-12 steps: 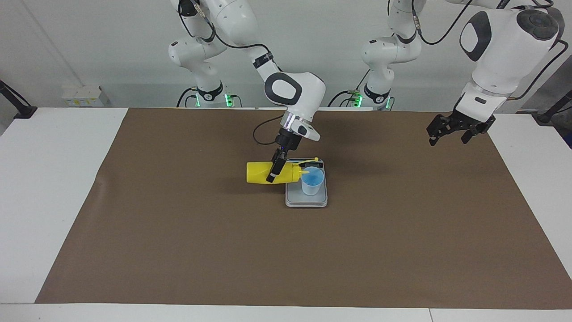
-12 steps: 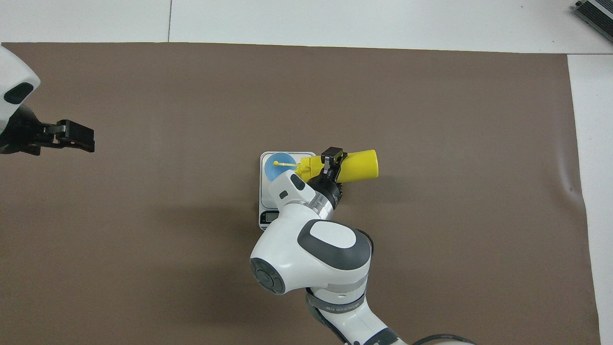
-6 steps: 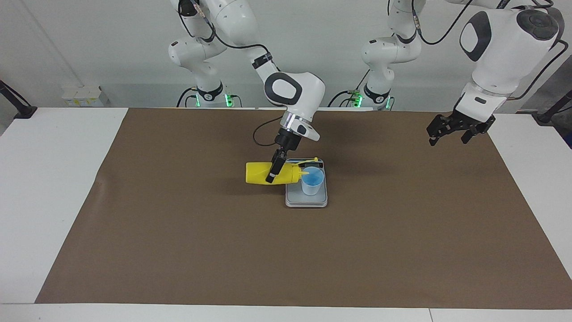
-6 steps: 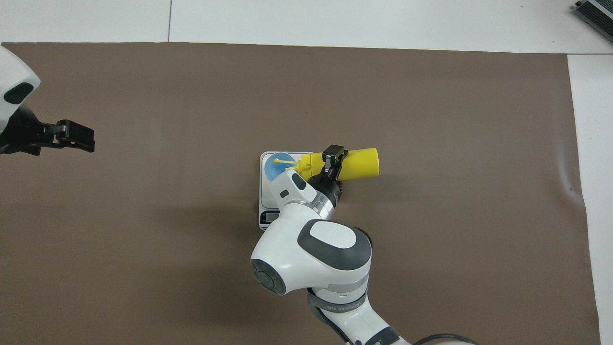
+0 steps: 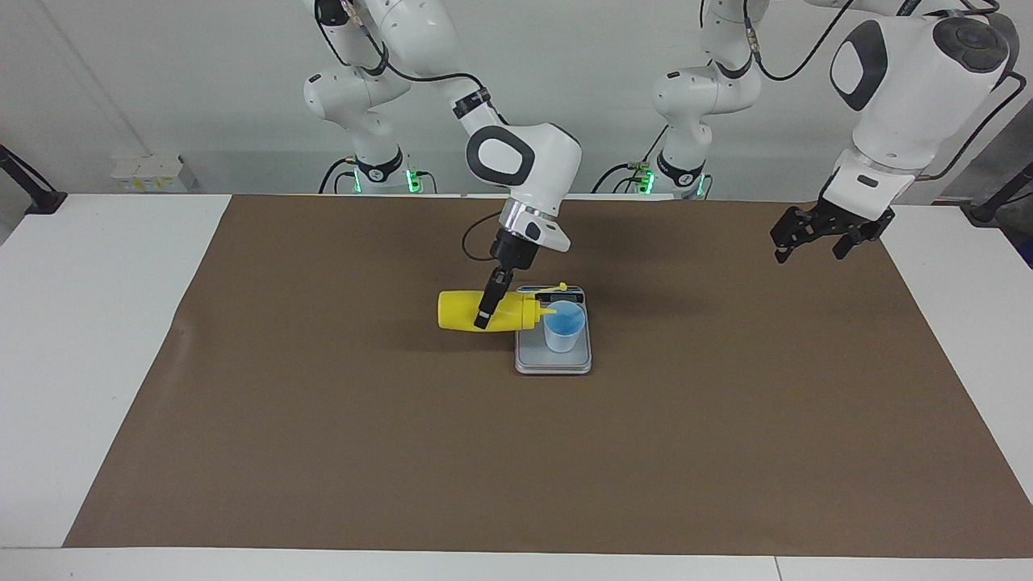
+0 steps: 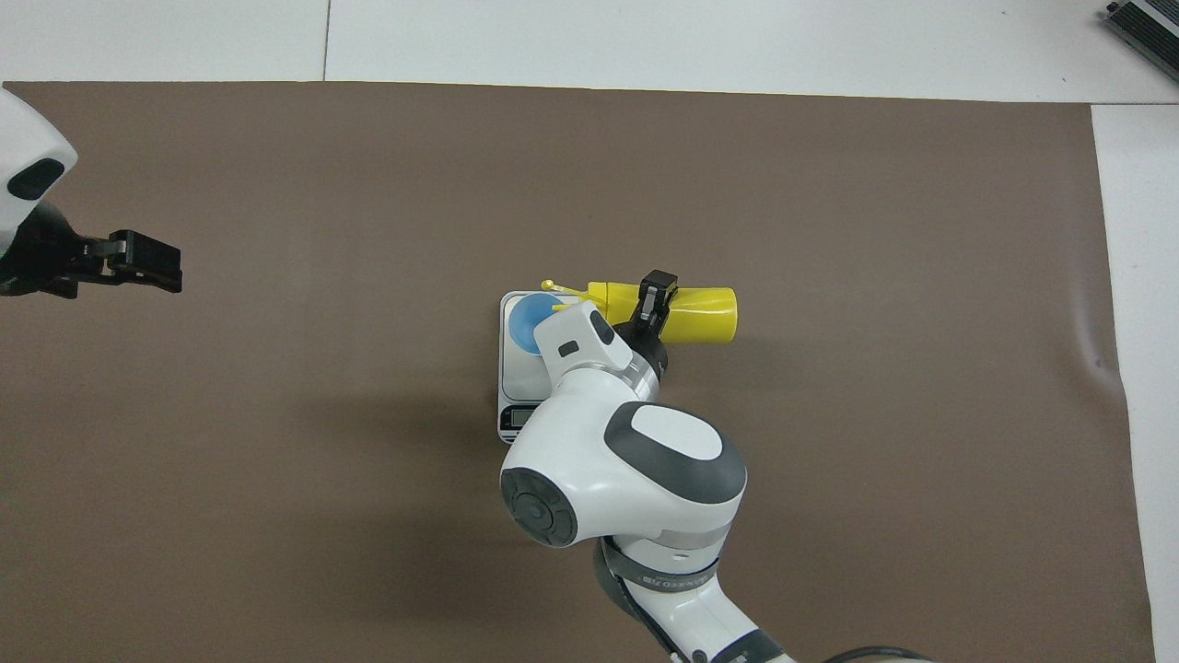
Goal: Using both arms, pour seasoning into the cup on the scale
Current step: 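Turn the bottle upright and carry it back with the right gripper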
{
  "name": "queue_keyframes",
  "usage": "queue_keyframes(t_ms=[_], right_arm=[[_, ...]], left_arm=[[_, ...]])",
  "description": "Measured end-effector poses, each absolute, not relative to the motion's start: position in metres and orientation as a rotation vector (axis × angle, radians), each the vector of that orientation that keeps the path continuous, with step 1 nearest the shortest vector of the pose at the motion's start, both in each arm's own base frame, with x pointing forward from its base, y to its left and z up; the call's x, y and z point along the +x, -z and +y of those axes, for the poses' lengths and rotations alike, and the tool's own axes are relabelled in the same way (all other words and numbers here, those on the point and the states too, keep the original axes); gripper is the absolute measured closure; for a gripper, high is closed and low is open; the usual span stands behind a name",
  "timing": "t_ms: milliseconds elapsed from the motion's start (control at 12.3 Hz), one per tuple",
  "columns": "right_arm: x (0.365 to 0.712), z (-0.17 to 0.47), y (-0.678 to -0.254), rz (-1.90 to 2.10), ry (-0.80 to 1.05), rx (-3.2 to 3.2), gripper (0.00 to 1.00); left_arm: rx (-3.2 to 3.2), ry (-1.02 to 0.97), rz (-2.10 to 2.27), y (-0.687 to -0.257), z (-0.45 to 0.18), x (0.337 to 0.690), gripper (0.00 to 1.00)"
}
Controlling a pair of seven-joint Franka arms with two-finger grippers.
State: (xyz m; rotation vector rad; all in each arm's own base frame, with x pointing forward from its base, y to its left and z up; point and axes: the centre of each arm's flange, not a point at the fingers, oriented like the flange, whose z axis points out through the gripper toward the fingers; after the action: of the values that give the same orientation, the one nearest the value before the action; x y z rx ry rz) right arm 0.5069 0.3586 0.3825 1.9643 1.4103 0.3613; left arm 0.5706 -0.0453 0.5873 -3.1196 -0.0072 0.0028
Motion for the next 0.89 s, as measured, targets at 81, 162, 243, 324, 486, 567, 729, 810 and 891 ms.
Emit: queue_keyframes(t_ms=[81, 162, 243, 324, 486, 567, 729, 810, 891], right_arm=[[0.510, 0.355, -0.388, 1.399, -0.378, 2.002, 0.56], [0.514, 0.349, -0.393, 1.388, -0.382, 2.038, 0.56], [0.518, 0.342, -0.398, 1.389, -0.377, 2.081, 0.56], [0.522, 0.335, -0.401, 1.392, -0.359, 2.133, 0.56], [0.534, 0.316, -0.407, 1.410, -0.342, 2.234, 0.56], [0.541, 0.305, -0.409, 1.416, -0.338, 2.293, 0.56], [0.556, 0.285, -0.414, 1.417, -0.376, 2.424, 0.56], [0.563, 0.276, -0.417, 1.405, -0.417, 2.489, 0.56], [0.570, 0.267, -0.419, 1.400, -0.455, 2.547, 0.56]], left_arm=[[-3.120, -0.003, -0.007, -0.587, -0.045, 0.571, 0.00], [-3.120, -0.003, -0.007, -0.587, -0.045, 0.571, 0.00], [-3.120, -0.003, -0.007, -0.587, -0.045, 0.571, 0.00], [-3.120, -0.003, -0.007, -0.587, -0.045, 0.571, 0.00], [-3.120, -0.003, -0.007, -0.587, -0.045, 0.571, 0.00], [-3.120, -0.003, -0.007, -0.587, -0.045, 0.571, 0.00], [-3.120, -0.003, -0.007, -0.587, -0.045, 0.571, 0.00], [-3.120, -0.003, -0.007, -0.587, -0.045, 0.571, 0.00], [-3.120, -0.003, -0.007, -0.587, -0.045, 0.571, 0.00]])
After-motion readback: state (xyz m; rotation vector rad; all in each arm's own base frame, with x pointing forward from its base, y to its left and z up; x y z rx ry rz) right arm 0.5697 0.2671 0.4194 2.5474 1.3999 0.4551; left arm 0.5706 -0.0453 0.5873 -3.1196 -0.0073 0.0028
